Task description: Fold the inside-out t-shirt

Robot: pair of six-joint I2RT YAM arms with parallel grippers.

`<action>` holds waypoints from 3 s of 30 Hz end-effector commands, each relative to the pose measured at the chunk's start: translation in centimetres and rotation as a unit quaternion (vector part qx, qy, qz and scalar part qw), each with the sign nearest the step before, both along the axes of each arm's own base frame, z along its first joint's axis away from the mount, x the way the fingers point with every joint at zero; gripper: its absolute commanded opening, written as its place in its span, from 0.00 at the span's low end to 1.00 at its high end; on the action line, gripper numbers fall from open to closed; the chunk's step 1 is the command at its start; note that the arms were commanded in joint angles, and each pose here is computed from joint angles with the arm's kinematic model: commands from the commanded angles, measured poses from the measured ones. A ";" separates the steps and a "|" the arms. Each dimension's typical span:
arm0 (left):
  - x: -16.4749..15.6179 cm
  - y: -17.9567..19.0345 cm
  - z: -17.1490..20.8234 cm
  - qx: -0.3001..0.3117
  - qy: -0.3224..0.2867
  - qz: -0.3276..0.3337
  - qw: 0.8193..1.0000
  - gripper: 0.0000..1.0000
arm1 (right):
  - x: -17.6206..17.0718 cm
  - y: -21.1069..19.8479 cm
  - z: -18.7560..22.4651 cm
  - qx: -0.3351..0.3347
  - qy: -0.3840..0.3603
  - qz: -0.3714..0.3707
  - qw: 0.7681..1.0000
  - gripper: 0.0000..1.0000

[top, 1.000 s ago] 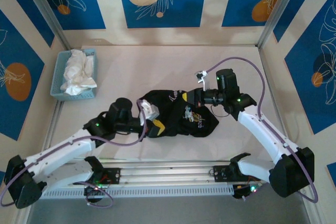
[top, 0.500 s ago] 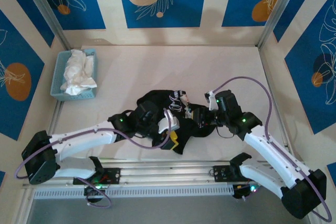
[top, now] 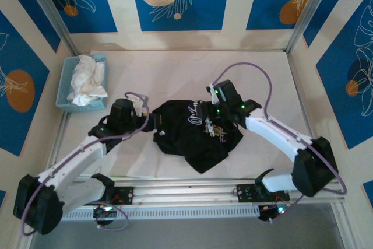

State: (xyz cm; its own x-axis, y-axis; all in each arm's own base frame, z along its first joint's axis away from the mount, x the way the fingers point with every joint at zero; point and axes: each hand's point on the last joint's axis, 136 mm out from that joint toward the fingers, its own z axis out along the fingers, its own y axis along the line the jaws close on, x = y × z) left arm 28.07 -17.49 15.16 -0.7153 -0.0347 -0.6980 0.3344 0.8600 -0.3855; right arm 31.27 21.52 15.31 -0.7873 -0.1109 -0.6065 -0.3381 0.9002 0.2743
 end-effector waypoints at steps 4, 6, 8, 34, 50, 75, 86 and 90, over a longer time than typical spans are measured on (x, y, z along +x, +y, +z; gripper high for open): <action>2.7 0.3 -5.0 0.015 0.079 0.048 0.996 0.72 | 2.4 0.1 -2.8 -0.011 0.040 0.003 0.999 0.73; 3.7 -0.6 -6.3 0.015 0.092 0.039 0.995 0.72 | 2.4 1.9 -3.5 0.030 0.067 0.029 0.997 0.73; 4.4 -1.6 -7.6 0.005 0.110 0.026 0.994 0.69 | 2.3 3.4 -4.1 0.065 0.087 0.048 0.993 0.69; -1.2 -3.9 13.1 -0.182 -0.208 -0.131 0.952 0.05 | -5.0 -5.5 11.3 0.097 -0.250 0.017 0.963 0.18; 1.9 1.3 -3.6 0.002 0.043 0.061 0.997 0.71 | -2.3 2.3 1.5 0.038 -0.092 0.096 0.990 0.69; 5.3 -1.2 -4.3 -0.028 0.019 0.020 0.999 0.00 | 6.0 5.9 5.4 0.028 -0.114 0.136 0.984 0.00; 3.1 -0.5 17.0 -0.137 -0.227 0.004 0.964 0.00 | 1.1 1.8 20.5 0.131 -0.270 0.149 0.942 0.00; 2.4 0.2 24.0 -0.149 -0.296 0.006 0.944 0.00 | 0.1 1.1 25.1 0.131 -0.324 0.153 0.924 0.00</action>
State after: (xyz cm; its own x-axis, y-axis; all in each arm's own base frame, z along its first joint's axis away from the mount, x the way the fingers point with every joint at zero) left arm 30.83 -18.05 34.50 -0.3053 -0.2892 -0.9073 0.5314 0.7389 -0.4144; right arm 32.43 23.00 35.82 -0.3232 -0.0695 -0.9438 -0.6997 0.6890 0.1889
